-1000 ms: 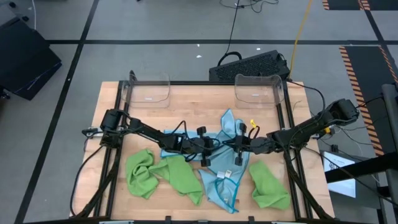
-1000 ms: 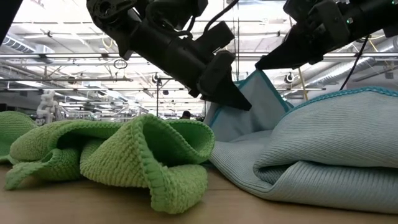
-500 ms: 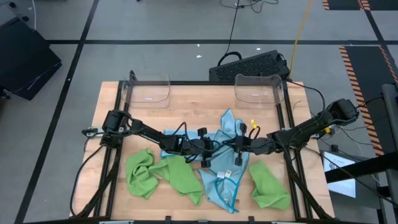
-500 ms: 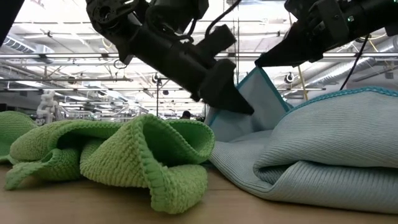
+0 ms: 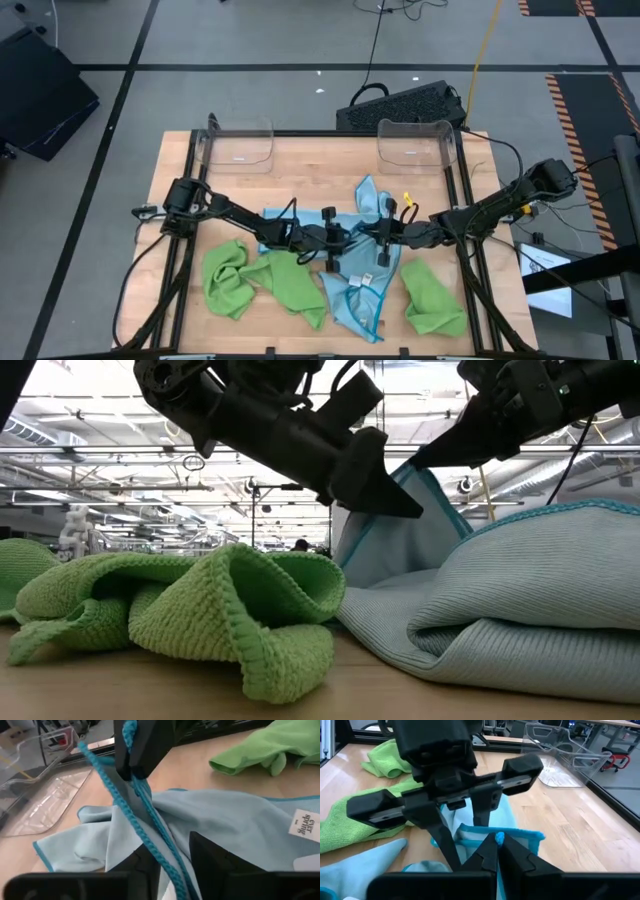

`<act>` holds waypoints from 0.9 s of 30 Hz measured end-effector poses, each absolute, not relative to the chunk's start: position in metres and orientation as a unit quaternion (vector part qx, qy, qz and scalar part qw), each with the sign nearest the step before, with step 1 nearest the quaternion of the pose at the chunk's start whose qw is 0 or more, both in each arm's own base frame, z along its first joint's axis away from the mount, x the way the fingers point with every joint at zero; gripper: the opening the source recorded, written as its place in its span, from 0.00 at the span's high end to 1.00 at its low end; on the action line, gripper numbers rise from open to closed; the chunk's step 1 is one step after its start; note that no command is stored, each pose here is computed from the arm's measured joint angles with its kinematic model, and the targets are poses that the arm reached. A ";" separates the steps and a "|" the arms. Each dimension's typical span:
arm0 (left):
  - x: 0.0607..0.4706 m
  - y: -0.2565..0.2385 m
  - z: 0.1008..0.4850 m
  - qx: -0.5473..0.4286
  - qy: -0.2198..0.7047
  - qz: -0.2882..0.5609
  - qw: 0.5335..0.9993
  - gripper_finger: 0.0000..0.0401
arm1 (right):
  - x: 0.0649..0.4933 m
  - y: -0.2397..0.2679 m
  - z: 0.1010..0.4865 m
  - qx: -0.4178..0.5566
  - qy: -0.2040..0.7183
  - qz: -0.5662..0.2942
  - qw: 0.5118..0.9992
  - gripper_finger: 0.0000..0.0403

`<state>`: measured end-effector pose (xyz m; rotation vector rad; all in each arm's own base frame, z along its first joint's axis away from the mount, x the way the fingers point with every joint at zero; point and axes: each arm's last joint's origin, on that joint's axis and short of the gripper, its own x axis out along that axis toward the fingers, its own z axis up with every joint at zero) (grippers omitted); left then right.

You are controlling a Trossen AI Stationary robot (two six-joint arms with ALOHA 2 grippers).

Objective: Fold microfiber towels
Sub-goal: Fold the top left blue microfiber cloth

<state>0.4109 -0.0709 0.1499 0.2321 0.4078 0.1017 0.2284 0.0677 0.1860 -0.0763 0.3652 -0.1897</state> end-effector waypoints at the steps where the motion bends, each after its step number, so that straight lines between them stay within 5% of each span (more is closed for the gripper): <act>1: 0.411 -0.071 0.150 0.115 0.203 0.049 0.971 0.79 | 0.228 0.068 0.186 -0.039 0.181 -0.094 0.978 1.00; 8: 0.410 -0.071 0.148 0.120 0.214 0.045 0.969 0.87 | 0.229 0.068 0.187 -0.040 0.178 -0.095 0.979 1.00; 17: 0.410 -0.071 0.147 0.129 0.217 0.043 0.967 0.75 | 0.230 0.068 0.190 -0.048 0.161 -0.095 0.981 0.99; 27: 0.411 -0.070 0.143 0.130 0.220 0.044 0.966 0.74 | 0.230 0.067 0.190 -0.049 0.160 -0.105 0.980 0.99</act>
